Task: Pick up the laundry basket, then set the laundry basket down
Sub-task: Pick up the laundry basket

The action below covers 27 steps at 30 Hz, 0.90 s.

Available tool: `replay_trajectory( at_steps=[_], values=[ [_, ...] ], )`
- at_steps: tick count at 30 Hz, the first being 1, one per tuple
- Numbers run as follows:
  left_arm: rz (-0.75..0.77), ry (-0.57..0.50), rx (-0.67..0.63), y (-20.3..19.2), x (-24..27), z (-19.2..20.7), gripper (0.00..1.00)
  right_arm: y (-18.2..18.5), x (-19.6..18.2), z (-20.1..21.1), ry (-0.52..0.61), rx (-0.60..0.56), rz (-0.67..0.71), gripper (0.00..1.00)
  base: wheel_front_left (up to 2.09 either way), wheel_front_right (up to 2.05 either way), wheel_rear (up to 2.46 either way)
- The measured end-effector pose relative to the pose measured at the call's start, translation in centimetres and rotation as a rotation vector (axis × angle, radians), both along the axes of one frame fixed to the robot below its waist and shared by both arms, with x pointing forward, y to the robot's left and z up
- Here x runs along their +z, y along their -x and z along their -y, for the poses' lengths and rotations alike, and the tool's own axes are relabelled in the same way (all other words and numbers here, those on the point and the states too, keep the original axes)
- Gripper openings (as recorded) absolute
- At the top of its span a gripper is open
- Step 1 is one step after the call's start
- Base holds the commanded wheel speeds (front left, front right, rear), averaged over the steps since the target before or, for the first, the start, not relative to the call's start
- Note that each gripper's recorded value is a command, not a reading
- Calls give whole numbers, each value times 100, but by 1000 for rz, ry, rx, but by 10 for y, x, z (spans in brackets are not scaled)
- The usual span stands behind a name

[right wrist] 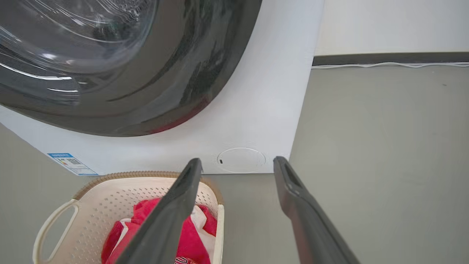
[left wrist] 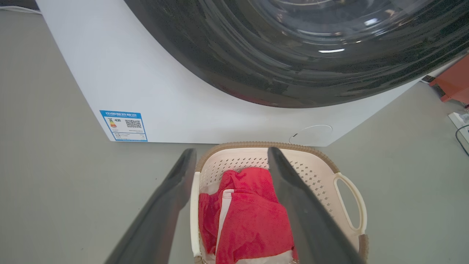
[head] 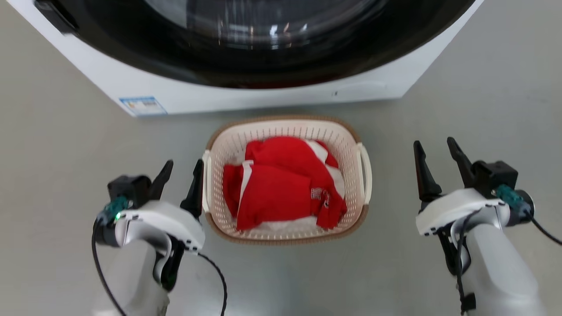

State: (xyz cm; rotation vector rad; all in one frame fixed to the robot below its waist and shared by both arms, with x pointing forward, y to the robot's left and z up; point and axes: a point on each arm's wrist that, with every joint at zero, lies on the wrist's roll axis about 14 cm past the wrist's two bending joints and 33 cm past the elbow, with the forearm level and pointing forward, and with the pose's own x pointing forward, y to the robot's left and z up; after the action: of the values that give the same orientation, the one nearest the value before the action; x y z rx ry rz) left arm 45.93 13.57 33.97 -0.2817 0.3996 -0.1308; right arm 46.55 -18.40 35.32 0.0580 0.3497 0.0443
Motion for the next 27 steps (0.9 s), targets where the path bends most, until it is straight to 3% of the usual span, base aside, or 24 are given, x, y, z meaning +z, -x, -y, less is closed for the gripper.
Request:
replay_trajectory(
  at_steps=[10, 27],
  values=[
    [-181, -9, -20, -17, -72, 6, 100, -13, -79, -8, -4, 17, -193, 100, 0, 0, 0],
    [-316, -29, -37, -30, -136, 7, 100, -23, -141, -25, -15, 65, -309, 100, 0, 0, 0]
  ],
)
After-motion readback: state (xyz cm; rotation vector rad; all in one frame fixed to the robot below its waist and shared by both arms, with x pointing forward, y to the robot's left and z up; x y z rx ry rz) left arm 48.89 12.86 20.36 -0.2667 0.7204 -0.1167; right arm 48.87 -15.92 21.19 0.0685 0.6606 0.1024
